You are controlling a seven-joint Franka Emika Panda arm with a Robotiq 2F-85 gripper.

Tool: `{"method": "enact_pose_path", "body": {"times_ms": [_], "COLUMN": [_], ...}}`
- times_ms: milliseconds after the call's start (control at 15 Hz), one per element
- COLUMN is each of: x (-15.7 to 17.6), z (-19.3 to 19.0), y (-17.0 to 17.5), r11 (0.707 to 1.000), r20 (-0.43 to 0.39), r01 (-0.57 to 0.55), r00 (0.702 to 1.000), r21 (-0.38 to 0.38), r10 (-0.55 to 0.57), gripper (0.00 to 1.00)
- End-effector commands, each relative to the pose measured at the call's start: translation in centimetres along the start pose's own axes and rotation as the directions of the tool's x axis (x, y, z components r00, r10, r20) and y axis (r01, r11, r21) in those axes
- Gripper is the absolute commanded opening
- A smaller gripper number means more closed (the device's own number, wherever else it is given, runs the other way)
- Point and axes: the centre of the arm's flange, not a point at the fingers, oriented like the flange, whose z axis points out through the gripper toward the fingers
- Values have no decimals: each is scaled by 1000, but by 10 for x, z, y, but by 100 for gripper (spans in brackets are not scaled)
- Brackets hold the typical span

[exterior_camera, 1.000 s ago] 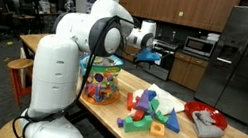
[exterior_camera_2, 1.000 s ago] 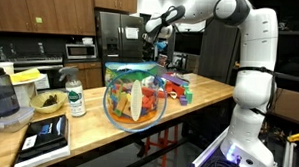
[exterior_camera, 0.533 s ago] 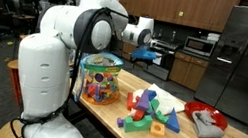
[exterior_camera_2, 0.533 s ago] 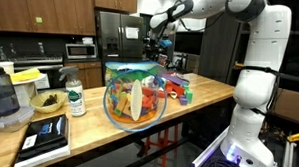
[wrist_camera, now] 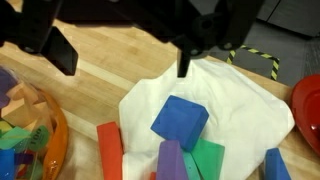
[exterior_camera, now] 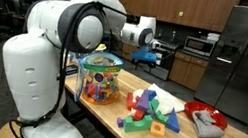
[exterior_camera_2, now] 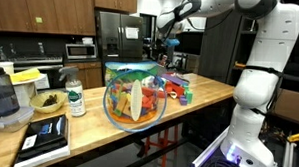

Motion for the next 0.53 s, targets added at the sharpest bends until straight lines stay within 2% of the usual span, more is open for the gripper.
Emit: {"method": "enact_pose_path", "body": {"times_ms": [0,200,400,467], "x": [-31,-56,-75,-53], "z": [13,33,50,53], "y": [-10,-14,-12,-12], "r11": [999,998,995,997], "r20": [48,111,138,137], "r01": [-35,-65,-96,-75], "r00": [998,992,986,988], "r21": [0,8,-2,24], "r10": [35,64,95,71], "gripper": [100,100,100,100]}}
